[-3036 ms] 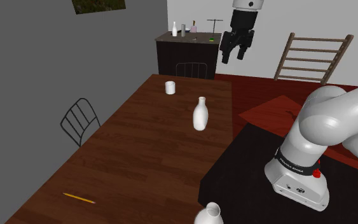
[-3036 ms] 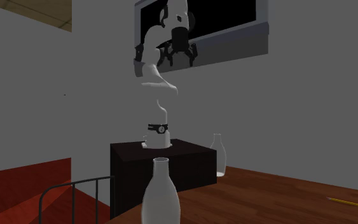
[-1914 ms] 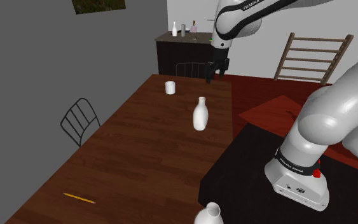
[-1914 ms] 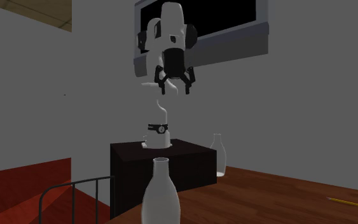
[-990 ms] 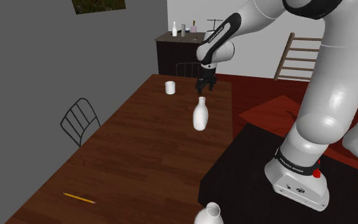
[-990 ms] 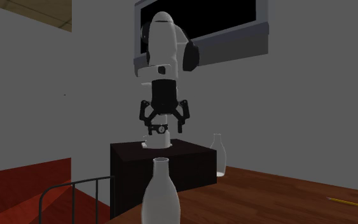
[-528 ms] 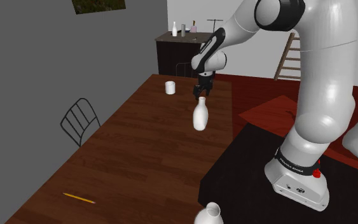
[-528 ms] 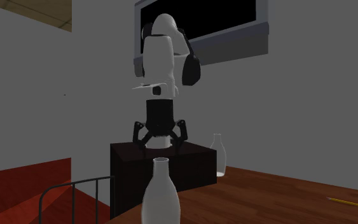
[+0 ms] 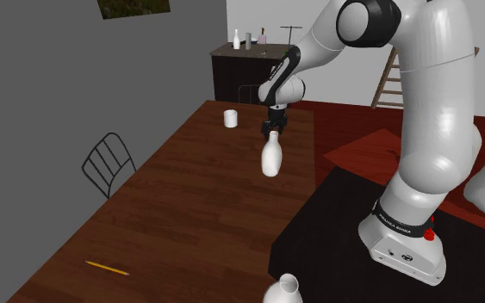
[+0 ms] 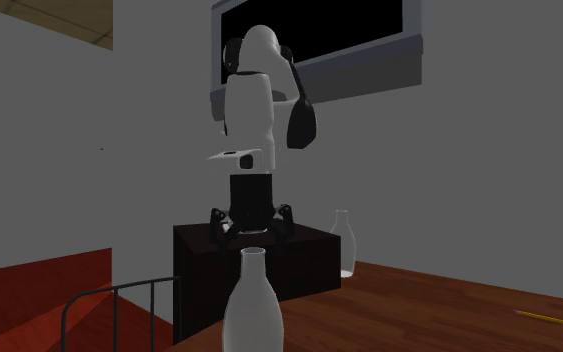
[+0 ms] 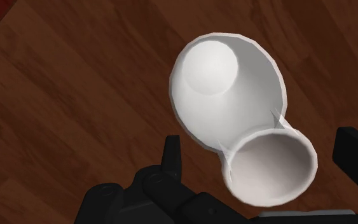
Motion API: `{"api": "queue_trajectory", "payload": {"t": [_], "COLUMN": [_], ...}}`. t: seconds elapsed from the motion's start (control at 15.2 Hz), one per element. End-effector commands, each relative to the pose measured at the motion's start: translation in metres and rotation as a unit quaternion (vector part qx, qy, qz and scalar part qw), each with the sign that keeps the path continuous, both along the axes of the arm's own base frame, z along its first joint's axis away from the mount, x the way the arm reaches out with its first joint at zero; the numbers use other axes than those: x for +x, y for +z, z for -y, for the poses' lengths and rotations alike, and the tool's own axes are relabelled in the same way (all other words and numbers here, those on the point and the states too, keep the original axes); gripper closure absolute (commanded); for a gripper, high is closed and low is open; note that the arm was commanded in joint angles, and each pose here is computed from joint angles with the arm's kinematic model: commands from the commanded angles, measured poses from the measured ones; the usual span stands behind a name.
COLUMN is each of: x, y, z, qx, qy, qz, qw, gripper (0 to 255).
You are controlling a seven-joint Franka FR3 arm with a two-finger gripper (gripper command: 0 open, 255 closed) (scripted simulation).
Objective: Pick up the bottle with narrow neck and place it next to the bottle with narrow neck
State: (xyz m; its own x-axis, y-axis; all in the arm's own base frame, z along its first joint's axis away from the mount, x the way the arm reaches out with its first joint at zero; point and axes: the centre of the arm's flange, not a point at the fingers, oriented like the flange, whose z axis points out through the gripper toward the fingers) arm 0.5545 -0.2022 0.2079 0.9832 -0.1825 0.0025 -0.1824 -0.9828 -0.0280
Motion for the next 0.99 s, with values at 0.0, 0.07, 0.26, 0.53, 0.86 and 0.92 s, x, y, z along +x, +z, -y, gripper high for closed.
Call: {"api": "queue_trajectory", "payload": {"t": [0.0,0.07,0.26,0.53,0.86,0.92], "x": [0.0000,0.0000,0.0000,0.0000,0.0001,0.0000], "y": [-0.0004,-0.0004,-0.0003,-0.0003,-0.0004,-0.0004], "z": [-0.0001,-0.0001,-0.0001,-0.0002,-0.0001,-0.0001], "qx": [0.000,0.000,0.000,0.000,0.000,0.000], "qy": [0.000,0.000,0.000,0.000,0.000,0.000], "qz": [0.000,0.000,0.000,0.000,0.000,0.000], "qw": [1.0000,1.0000,1.0000,1.0000,1.0000,1.0000], "gripper": [0,0,0,255,255,255]}}
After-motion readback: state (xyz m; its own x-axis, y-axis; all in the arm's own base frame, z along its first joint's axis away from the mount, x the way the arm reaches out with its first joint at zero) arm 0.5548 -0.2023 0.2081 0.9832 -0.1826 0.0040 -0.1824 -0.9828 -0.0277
